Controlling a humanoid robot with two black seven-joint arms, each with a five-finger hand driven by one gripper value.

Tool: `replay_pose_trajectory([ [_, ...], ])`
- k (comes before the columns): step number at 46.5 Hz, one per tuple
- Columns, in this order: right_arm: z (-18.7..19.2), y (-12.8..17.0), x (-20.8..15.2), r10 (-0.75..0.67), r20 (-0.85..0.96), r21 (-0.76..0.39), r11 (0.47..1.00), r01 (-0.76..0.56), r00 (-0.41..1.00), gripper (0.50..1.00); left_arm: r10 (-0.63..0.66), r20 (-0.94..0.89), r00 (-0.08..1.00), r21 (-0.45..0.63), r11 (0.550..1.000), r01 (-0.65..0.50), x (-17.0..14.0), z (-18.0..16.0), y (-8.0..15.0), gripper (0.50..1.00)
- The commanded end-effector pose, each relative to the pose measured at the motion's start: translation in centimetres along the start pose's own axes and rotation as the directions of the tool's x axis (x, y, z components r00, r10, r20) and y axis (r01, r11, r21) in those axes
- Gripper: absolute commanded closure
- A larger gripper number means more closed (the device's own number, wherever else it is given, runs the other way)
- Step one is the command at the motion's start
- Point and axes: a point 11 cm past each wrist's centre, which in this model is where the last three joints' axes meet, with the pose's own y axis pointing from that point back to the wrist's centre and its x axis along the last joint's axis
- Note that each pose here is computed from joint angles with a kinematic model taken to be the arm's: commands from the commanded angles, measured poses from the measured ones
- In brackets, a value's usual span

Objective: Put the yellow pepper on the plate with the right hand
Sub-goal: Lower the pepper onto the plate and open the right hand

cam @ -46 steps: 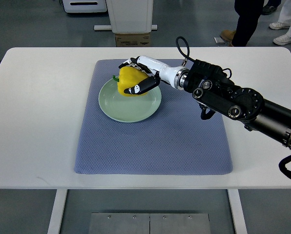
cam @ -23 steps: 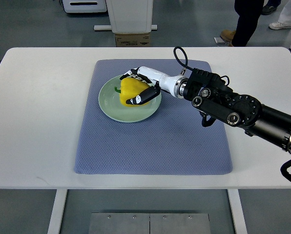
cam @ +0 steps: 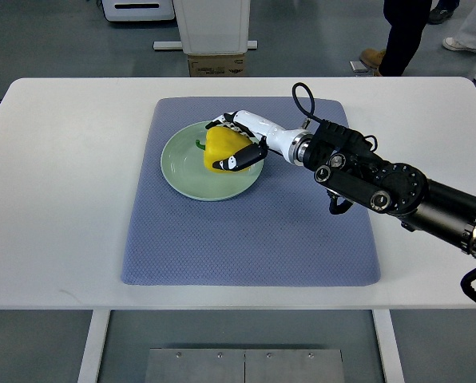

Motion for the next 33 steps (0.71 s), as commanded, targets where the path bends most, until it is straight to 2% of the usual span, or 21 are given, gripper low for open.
replay_pose_trajectory([
  [1,0.0,0.0,0.0,0.002,0.012,0.000,1.000,-0.002,1.000,0.622,0.000,0.001,1.000,-0.002,1.000,0.000,0.0,0.1,0.0,0.500],
  [5,0.1,0.0,-0.1,0.002,0.014,0.000,1.000,-0.002,1.000,0.528,0.000,-0.001,1.000,-0.002,1.000,0.000,0.0,0.1,0.0,0.500],
  [8,0.2,0.0,-0.3,-0.001,0.016,-0.001,1.000,0.001,1.000,0.515,0.000,0.001,1.000,-0.002,1.000,0.000,0.0,0.1,0.0,0.500],
  [23,-0.1,0.0,0.2,0.015,0.053,0.007,1.000,-0.016,0.999,0.502,0.000,-0.001,1.000,-0.002,1.000,0.000,0.0,0.1,0.0,0.500],
  [33,-1.0,0.0,1.7,0.064,0.127,0.032,0.997,-0.069,0.990,0.502,0.000,0.001,1.000,0.000,1.000,0.000,0.0,0.0,0.0,0.500],
])
